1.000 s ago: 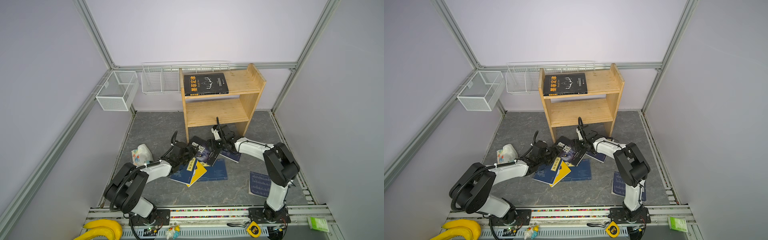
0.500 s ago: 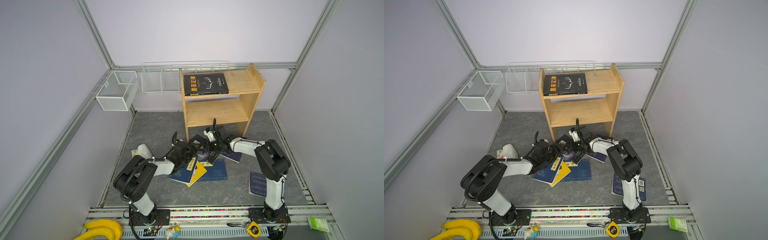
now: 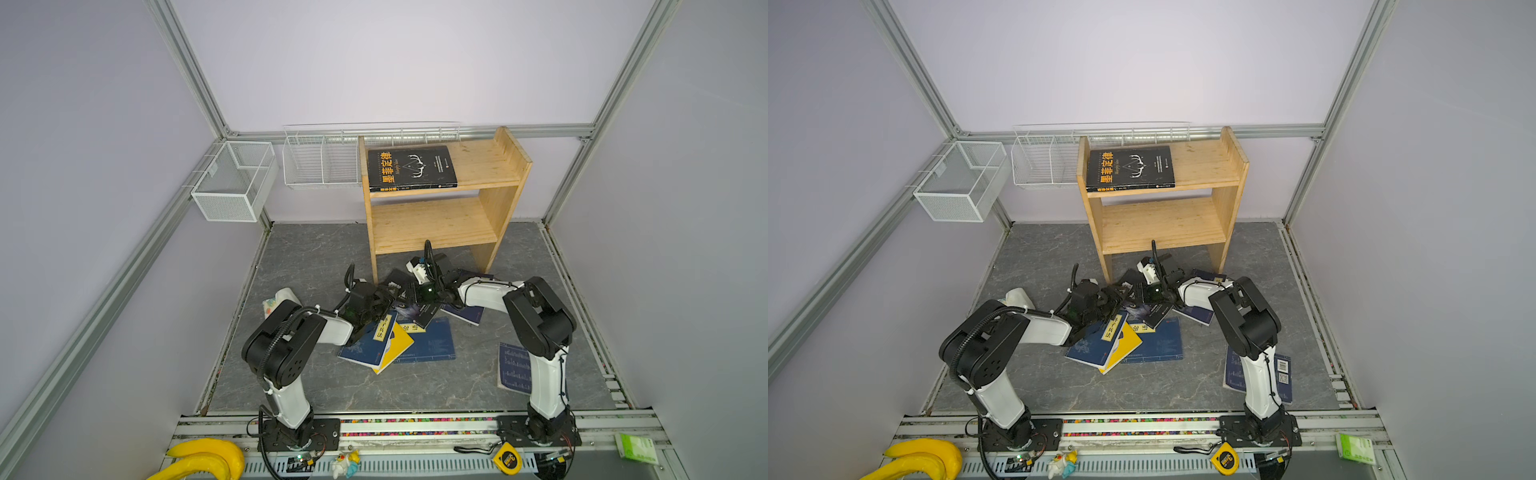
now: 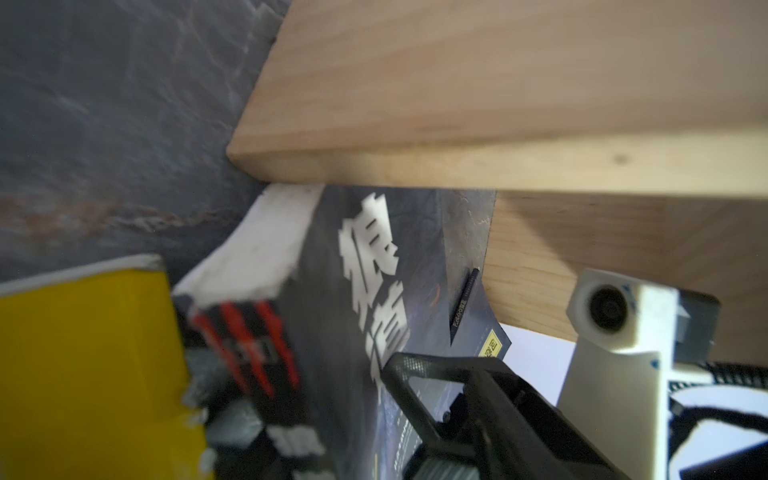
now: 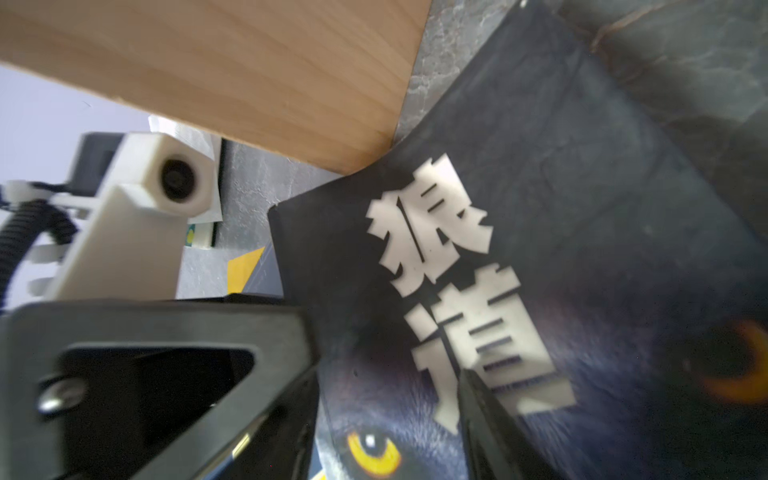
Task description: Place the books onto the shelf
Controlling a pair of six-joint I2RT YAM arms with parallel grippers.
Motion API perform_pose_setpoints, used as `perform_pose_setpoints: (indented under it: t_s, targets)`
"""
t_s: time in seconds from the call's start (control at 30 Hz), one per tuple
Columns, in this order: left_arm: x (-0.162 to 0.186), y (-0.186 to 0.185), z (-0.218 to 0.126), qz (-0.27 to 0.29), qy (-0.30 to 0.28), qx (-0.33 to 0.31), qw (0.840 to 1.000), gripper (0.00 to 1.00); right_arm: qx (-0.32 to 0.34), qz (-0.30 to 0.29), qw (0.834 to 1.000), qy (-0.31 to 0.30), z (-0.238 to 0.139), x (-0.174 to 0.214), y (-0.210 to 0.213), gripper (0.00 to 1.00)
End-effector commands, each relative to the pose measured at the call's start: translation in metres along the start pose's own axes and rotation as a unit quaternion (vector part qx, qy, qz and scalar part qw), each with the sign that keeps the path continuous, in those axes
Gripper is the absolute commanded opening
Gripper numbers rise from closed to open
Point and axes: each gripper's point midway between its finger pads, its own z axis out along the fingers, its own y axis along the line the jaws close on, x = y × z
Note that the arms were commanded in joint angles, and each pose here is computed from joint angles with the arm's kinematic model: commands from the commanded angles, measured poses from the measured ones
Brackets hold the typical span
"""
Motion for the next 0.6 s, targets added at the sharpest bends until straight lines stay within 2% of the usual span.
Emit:
perform_pose_setpoints:
  t_s: [0.0, 0.27, 0.57]
  targets:
    - [0.022, 0.020, 0.011, -0.011, 0.044, -0.036, 0.998, 0.50, 0.012, 0.076, 0.994, 0.074, 0.022, 0.055, -0.028, 0.53]
    - [0.017, 0.031, 0.009, -0.012, 0.031, -0.070, 0.997, 0.32, 0.019, 0.087, 0.994, 0.071, 0.021, 0.062, -0.034, 0.49]
    - [0.018, 0.033, 0.015, -0.006, 0.035, -0.081, 0.996, 0.05, 0.017, 0.063, 0.997, 0.043, 0.003, 0.042, -0.020, 0.48]
